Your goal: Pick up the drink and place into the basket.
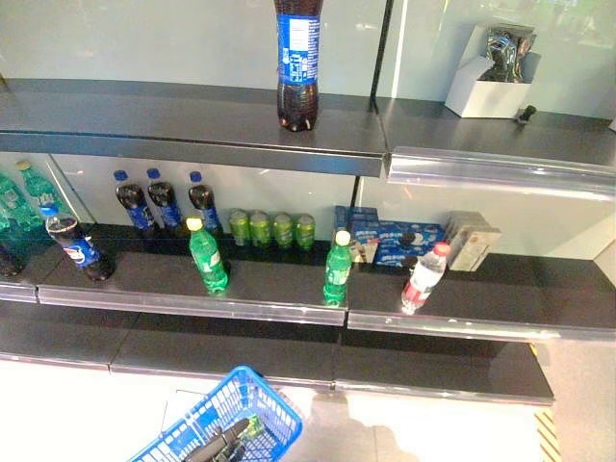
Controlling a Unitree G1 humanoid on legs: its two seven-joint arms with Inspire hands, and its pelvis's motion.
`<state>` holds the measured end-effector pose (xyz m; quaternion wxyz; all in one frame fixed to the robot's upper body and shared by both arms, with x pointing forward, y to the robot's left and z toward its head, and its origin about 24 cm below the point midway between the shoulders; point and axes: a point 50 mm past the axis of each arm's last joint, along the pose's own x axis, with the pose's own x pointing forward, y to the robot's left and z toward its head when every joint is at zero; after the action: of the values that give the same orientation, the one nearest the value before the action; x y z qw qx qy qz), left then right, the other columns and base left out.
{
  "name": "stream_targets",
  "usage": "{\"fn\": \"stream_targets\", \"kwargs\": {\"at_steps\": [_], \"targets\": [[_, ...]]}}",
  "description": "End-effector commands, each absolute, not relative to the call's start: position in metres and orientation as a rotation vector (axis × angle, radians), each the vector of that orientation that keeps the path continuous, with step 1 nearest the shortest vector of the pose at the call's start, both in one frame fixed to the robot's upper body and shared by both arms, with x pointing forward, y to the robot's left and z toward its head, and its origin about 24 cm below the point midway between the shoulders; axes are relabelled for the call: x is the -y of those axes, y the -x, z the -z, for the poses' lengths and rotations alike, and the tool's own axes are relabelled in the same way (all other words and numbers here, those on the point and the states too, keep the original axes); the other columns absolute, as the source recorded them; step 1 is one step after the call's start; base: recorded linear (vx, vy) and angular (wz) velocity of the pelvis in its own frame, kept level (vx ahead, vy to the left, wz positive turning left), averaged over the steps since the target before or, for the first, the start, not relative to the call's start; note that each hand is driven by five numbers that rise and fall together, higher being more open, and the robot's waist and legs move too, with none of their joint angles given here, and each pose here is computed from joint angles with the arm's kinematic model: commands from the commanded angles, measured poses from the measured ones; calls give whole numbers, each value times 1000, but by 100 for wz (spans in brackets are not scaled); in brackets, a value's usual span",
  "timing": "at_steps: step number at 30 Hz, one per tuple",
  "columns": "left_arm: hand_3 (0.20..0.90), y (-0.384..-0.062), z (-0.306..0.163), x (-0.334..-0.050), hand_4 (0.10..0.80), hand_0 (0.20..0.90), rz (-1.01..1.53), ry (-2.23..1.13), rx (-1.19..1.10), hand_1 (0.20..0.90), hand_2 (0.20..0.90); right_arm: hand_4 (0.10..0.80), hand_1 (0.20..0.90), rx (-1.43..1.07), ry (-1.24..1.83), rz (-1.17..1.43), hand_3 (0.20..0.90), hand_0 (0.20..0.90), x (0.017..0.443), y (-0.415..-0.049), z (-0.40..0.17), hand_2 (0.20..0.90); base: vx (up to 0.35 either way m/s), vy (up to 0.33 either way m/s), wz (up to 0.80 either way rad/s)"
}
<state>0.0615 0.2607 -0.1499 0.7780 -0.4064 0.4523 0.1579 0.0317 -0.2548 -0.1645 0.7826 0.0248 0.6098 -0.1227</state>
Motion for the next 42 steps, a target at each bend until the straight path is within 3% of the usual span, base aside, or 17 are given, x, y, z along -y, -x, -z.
{"fn": "stream_targets", "kwargs": {"at_steps": [1, 26, 42], "targets": [[200, -121, 136, -243, 100, 300, -97, 948, -754, 300, 300, 800, 900, -1270, 5, 285, 900, 900, 278, -52, 156, 900, 0, 0, 0], [200, -130, 132, -244, 100, 300, -78, 924, -755, 300, 300, 800, 900, -1286, -5, 268, 900, 900, 274, -52, 157, 900, -18, -60, -2], [200, -139, 132, -222, 100, 300, 13, 943, -770, 300, 300, 800, 900, -1243, 40, 330, 900, 900, 292, -71, 148, 900, -65, -100, -8]]}}
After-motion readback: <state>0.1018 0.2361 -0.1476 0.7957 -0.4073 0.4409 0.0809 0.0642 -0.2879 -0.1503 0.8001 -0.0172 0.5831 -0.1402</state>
